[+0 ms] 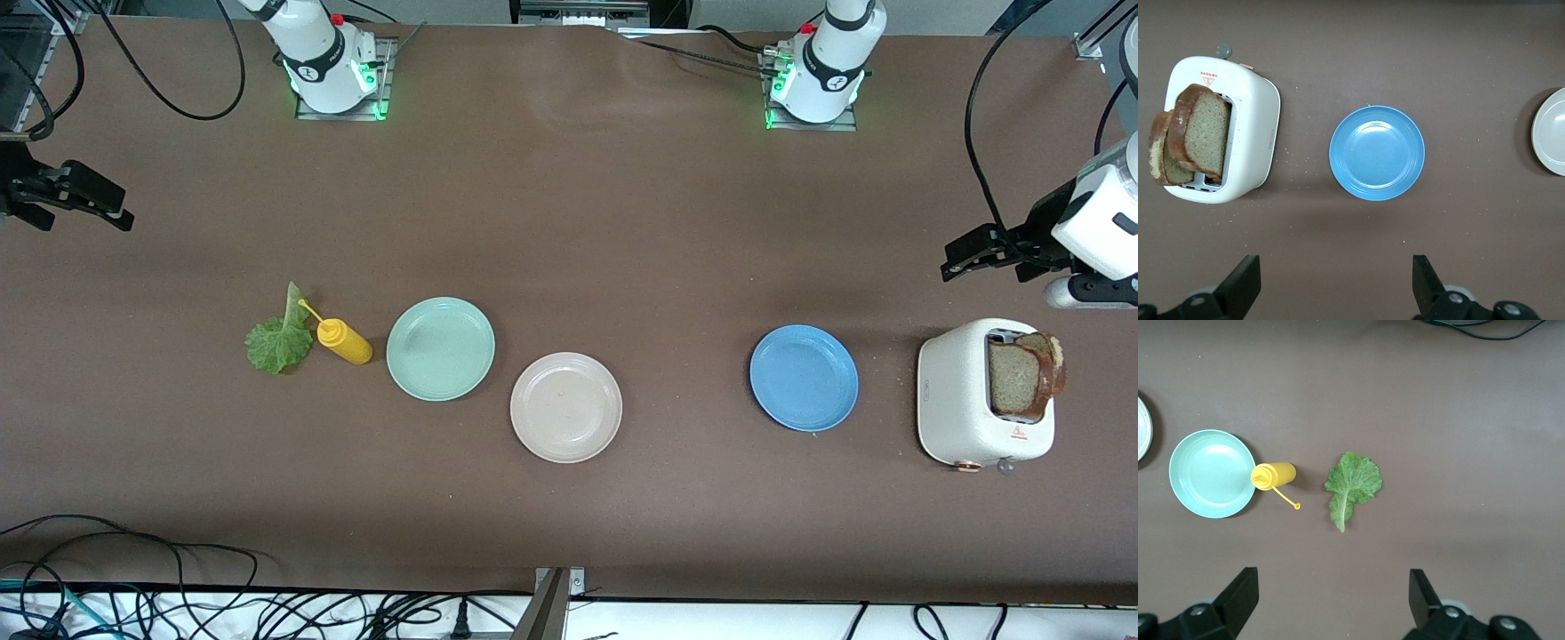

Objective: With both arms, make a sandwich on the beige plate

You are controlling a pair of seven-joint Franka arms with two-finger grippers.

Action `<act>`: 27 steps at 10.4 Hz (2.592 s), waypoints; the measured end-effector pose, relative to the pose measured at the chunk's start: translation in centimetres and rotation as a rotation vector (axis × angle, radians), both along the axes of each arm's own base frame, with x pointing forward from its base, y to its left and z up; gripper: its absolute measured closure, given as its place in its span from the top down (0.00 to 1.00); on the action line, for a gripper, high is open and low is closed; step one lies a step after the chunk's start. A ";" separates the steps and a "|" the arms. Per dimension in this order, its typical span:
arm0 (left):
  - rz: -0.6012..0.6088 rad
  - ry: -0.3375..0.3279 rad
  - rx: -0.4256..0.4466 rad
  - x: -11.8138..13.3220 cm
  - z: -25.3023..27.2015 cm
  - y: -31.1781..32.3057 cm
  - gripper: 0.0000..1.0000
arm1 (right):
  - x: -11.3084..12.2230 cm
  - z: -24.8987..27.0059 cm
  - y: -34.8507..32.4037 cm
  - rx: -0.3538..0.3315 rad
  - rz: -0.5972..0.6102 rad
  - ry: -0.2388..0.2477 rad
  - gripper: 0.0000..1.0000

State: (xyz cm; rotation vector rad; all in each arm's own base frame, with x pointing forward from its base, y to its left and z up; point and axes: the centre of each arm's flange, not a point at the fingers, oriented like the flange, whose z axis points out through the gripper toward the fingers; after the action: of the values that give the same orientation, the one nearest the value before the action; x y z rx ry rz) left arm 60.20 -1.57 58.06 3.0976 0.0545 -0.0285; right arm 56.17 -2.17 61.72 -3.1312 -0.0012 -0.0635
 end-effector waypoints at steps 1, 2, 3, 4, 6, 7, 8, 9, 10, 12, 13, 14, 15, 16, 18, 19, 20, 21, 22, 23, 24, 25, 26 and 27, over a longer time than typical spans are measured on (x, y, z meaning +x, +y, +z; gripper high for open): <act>0.000 0.001 0.000 0.0 -0.1 0.0 1.00 | 0.0 0.0 0.0 0.000 0.000 0.000 1.00; 0.000 0.004 0.000 0.1 -0.2 0.0 1.00 | 0.0 0.0 0.0 0.000 0.000 0.000 1.00; 0.000 0.007 0.000 0.2 -0.4 0.0 1.00 | 0.0 0.0 0.0 0.000 0.000 0.000 1.00; 0.000 0.009 0.000 0.2 -0.5 0.0 1.00 | 0.0 0.0 0.0 0.000 0.000 0.000 1.00; 0.000 0.010 0.000 0.2 -0.6 0.0 1.00 | 0.0 0.0 0.0 0.000 0.000 0.000 1.00; 0.000 0.010 0.000 0.2 -0.6 0.0 1.00 | 0.0 0.0 0.0 0.000 0.000 0.000 1.00; 0.000 0.010 0.000 0.2 -0.6 0.0 1.00 | 0.0 0.0 0.0 0.000 0.000 0.000 1.00; 0.000 0.010 0.000 0.3 -0.6 0.0 1.00 | 0.0 0.0 0.0 0.000 0.000 0.000 1.00; 0.000 0.010 0.000 0.3 -0.6 0.0 1.00 | 0.0 0.0 0.0 0.000 0.000 0.000 1.00; 0.000 0.011 0.000 0.3 -0.6 0.0 1.00 | 0.0 0.0 0.0 0.000 0.000 0.000 1.00; 0.000 0.011 0.000 0.3 -0.6 0.0 1.00 | 0.0 0.0 0.0 0.000 0.000 0.000 1.00; -0.001 0.011 0.000 0.3 -0.6 -0.1 1.00 | 0.0 0.0 0.0 0.000 0.000 0.000 1.00; -0.001 0.011 0.000 0.3 -0.6 -0.1 1.00 | 0.0 0.0 0.0 0.000 0.000 0.000 1.00; -0.002 0.011 0.000 0.3 -0.6 -0.1 1.00 | 0.0 0.0 0.0 0.000 0.000 0.000 1.00; -0.002 0.011 0.000 0.3 -0.6 -0.1 1.00 | 0.0 0.0 0.0 0.000 0.000 0.000 1.00; -0.002 0.011 0.000 0.3 -0.6 -0.1 1.00 | 0.0 0.0 0.0 0.000 0.000 0.000 1.00; -0.002 0.011 0.000 0.3 -0.6 -0.1 1.00 | 0.0 0.0 0.0 0.000 0.000 0.000 1.00; -0.002 0.011 0.000 0.3 -0.6 -0.1 1.00 | 0.0 0.0 0.0 0.000 0.000 0.000 1.00; -0.002 0.011 0.000 0.3 -0.6 -0.1 1.00 | 0.0 0.0 0.0 0.000 0.000 0.000 1.00; -0.002 0.011 0.000 0.3 -0.7 -0.1 1.00 | 0.0 0.0 0.0 0.000 0.000 0.000 1.00; -0.002 0.012 0.000 0.3 -0.7 -0.1 1.00 | 0.0 0.0 0.0 0.000 0.000 0.000 1.00; -0.002 0.013 0.000 0.3 -0.8 -0.1 1.00 | 0.0 0.0 0.0 0.000 0.000 0.000 1.00; -0.002 0.015 0.001 0.4 -0.9 -0.1 1.00 | 0.0 0.0 0.0 0.000 0.000 0.000 1.00; -0.002 0.017 0.001 0.4 -1.0 -0.1 1.00 | 0.0 0.0 0.0 0.000 0.000 0.000 1.00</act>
State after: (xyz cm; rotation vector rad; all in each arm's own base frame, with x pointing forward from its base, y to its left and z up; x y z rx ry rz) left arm 60.62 -1.72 57.02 3.0983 0.0517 -0.0554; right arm 56.17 -2.17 61.72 -3.1312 -0.0012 -0.0637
